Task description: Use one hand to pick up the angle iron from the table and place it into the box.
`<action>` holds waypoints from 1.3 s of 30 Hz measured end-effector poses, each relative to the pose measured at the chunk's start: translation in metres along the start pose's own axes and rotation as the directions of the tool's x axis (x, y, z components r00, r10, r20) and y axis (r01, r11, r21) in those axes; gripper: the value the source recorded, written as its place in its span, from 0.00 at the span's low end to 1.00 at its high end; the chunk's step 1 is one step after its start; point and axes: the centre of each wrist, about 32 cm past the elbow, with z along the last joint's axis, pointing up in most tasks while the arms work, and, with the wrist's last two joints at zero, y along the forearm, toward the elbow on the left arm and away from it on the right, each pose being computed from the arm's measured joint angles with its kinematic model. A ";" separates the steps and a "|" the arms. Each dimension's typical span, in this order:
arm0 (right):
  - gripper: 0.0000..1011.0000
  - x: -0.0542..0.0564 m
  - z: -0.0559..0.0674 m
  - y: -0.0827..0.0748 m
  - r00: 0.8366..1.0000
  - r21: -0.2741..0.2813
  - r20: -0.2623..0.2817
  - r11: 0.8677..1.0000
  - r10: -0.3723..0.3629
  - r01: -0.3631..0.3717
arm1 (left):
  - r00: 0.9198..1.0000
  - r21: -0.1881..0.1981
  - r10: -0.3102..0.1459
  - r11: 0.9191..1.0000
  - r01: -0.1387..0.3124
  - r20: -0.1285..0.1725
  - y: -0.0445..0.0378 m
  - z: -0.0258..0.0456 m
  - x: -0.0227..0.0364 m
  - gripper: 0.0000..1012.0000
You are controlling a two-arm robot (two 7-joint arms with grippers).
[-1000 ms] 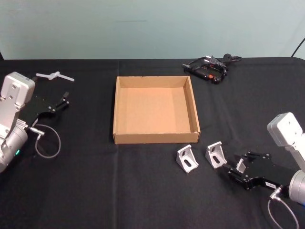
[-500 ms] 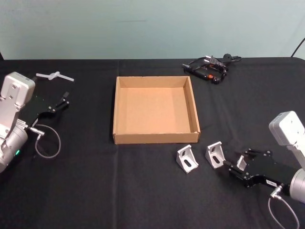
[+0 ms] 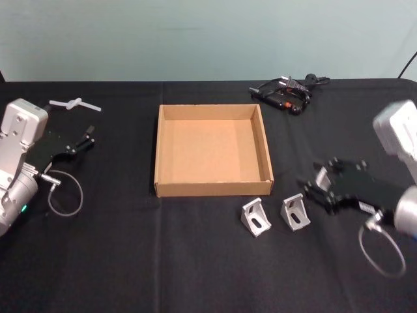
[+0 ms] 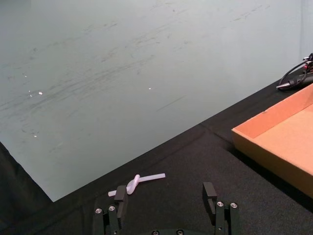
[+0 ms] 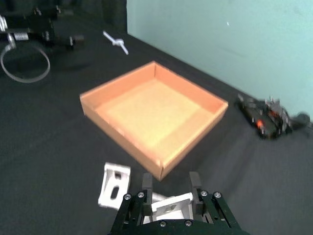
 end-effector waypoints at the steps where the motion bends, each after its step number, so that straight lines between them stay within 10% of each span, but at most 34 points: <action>1: 0.44 0.001 0.005 0.002 1.000 0.007 0.002 1.000 0.001 -0.001 | 1.000 0.000 0.000 1.000 0.000 0.000 0.0000 0.0000 0.0000 0.99; 12: 0.44 0.024 0.043 0.071 0.999 0.017 0.022 0.999 0.036 -0.036 | 1.000 0.000 0.000 1.000 0.000 0.000 0.0000 0.0000 0.0000 0.99; 27: 0.44 0.046 0.046 0.170 1.000 0.030 -0.012 0.999 0.021 -0.020 | 1.000 0.000 0.000 1.000 0.000 0.000 0.0000 0.0000 0.0001 0.99; 39: 0.44 0.035 0.052 0.207 0.999 0.046 -0.024 0.998 0.032 -0.031 | 1.000 0.000 0.000 1.000 0.000 0.000 0.0000 0.0000 0.0000 0.99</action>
